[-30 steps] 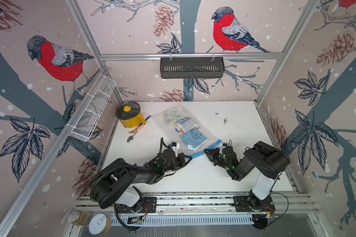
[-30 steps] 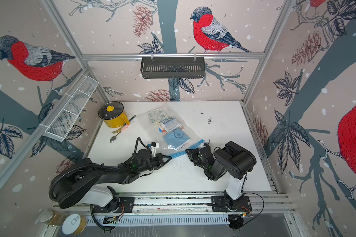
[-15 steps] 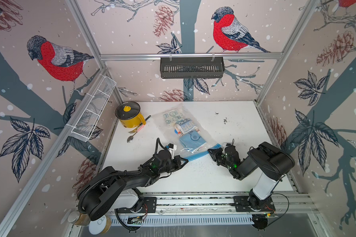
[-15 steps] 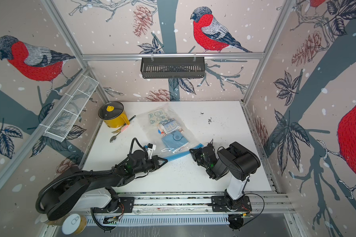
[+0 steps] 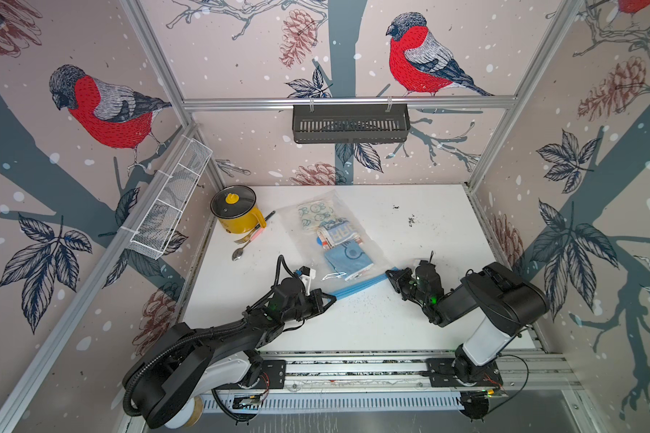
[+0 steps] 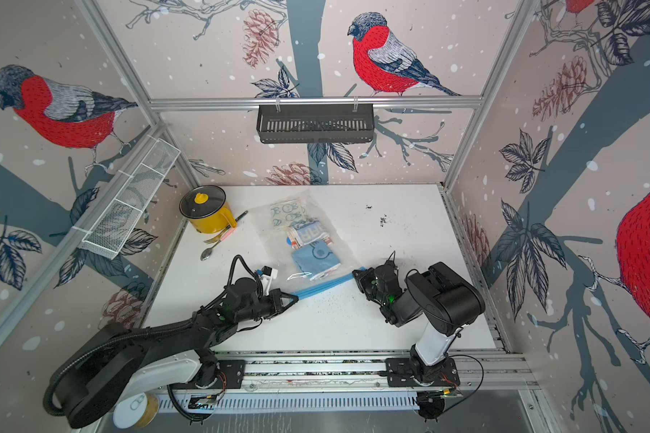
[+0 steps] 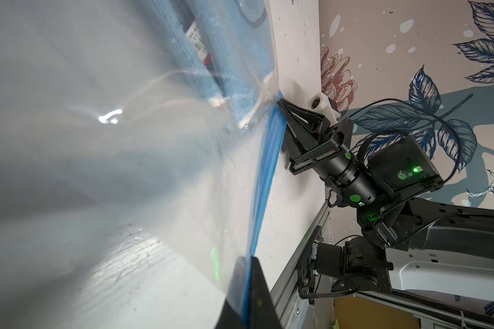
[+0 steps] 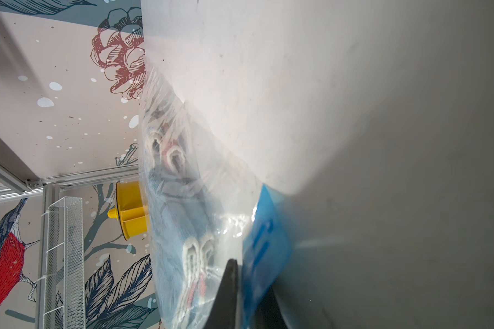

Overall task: Place the folded towel into the vacuum bag
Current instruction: Close the vacuum bag at the center of the board.

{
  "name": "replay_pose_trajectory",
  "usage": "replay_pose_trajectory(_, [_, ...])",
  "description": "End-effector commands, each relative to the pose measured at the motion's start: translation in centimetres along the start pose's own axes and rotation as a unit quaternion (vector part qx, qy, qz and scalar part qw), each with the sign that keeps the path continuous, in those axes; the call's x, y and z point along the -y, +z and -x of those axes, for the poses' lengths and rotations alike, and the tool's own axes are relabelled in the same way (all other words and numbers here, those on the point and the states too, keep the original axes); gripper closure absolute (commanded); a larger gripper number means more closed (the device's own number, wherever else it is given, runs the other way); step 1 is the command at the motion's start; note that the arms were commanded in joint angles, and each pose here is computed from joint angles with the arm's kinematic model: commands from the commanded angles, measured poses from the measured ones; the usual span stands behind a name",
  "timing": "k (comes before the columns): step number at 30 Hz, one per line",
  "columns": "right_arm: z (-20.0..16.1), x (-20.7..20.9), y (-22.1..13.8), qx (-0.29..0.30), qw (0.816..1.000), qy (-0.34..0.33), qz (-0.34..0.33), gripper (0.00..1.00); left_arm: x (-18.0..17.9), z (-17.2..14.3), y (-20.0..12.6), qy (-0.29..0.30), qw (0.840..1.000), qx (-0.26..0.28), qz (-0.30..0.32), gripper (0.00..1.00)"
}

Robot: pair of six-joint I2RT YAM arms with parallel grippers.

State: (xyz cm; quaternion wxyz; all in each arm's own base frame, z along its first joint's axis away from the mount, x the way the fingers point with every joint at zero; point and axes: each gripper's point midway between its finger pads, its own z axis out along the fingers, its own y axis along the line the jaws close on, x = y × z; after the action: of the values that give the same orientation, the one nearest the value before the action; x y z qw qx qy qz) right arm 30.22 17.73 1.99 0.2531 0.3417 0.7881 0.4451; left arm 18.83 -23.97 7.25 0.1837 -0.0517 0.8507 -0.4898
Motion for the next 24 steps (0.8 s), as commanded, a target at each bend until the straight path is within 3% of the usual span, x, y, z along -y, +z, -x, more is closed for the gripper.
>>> replay_pose_trajectory(1, [4.7,4.3,-1.0,0.125,0.988,-0.004,-0.094,1.0,-2.8,-1.6,-0.6,-0.016,0.998,-0.026,0.05,1.0])
replay_pose_trajectory(24, [6.2,4.4,-1.3,0.129,0.987,-0.009,-0.1,1.0,-4.5,-1.9,-2.1,-0.027,0.997,-0.015,0.071,1.0])
